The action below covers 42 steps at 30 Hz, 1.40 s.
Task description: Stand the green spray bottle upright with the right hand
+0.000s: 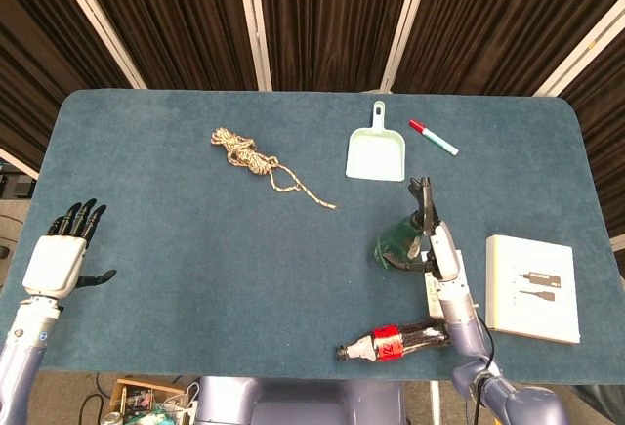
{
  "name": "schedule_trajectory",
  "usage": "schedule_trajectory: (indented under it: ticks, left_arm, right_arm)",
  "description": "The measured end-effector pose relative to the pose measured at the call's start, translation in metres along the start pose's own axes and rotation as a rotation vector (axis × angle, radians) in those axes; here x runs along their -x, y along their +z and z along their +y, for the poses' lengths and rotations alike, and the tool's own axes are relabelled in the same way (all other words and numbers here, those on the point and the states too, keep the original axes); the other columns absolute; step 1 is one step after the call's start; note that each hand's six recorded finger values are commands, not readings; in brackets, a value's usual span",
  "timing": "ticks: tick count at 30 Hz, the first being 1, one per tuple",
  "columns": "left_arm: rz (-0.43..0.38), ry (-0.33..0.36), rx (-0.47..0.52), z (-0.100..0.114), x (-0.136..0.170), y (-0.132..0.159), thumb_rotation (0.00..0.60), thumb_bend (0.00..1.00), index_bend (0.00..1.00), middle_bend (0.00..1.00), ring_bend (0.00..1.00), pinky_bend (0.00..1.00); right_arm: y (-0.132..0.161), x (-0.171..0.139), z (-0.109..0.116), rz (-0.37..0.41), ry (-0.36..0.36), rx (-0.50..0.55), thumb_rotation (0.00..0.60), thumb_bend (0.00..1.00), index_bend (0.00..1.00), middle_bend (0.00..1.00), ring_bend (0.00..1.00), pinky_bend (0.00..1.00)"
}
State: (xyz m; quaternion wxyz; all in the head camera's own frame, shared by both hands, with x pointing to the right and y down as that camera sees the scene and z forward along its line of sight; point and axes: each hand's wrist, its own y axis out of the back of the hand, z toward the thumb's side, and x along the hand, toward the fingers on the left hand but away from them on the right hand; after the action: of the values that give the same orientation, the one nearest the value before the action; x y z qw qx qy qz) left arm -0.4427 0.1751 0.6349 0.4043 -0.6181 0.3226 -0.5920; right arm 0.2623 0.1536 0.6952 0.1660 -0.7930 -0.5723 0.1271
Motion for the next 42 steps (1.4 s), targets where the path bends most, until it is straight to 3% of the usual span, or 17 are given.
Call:
schedule_trajectory:
  ticks: [9, 15, 24, 30, 33, 37, 39, 42]
  left_arm:
    - [-0.002, 0.013, 0.004, 0.003, 0.003, 0.0, 0.6, 0.06, 0.0, 0.0, 0.0, 0.17]
    - [-0.004, 0.022, 0.005, 0.006, 0.005, 0.001, 0.6, 0.06, 0.0, 0.0, 0.0, 0.17]
    - [-0.005, 0.034, 0.008, 0.01, 0.006, 0.0, 0.6, 0.06, 0.0, 0.0, 0.0, 0.17]
    - [0.017, 0.062, 0.003, 0.017, 0.007, -0.002, 0.6, 0.06, 0.0, 0.0, 0.0, 0.17]
    - [0.008, 0.069, 0.003, 0.019, 0.009, 0.0, 0.6, 0.06, 0.0, 0.0, 0.0, 0.17]
    - [-0.013, 0.077, 0.007, 0.021, 0.011, 0.007, 0.6, 0.06, 0.0, 0.0, 0.0, 0.17]
    - [-0.019, 0.087, 0.008, 0.023, 0.012, 0.008, 0.6, 0.06, 0.0, 0.0, 0.0, 0.17]
    - [-0.025, 0.113, 0.007, 0.027, 0.015, 0.009, 0.6, 0.06, 0.0, 0.0, 0.0, 0.17]
  right_arm:
    - [0.012, -0.012, 0.015, 0.041, -0.003, 0.029, 0.6, 0.18, 0.0, 0.0, 0.0, 0.0]
    - [0.025, -0.024, 0.045, 0.084, -0.02, -0.004, 0.6, 0.18, 0.0, 0.0, 0.0, 0.0]
    - [0.031, -0.048, 0.118, 0.052, 0.042, -0.234, 0.6, 0.2, 0.0, 0.0, 0.0, 0.0]
    - [0.032, -0.054, 0.161, 0.022, 0.019, -0.535, 0.6, 0.23, 0.0, 0.0, 0.0, 0.0]
    - [0.026, -0.058, 0.181, -0.025, 0.02, -0.748, 0.6, 0.23, 0.0, 0.0, 0.0, 0.0]
    - [0.006, -0.064, 0.21, -0.197, 0.007, -1.032, 0.6, 0.24, 0.0, 0.0, 0.0, 0.0]
    - [-0.002, -0.067, 0.219, -0.295, 0.011, -1.09, 0.6, 0.24, 0.0, 0.0, 0.0, 0.0]
    - [-0.006, -0.07, 0.217, -0.413, 0.017, -1.065, 0.6, 0.24, 0.0, 0.0, 0.0, 0.0]
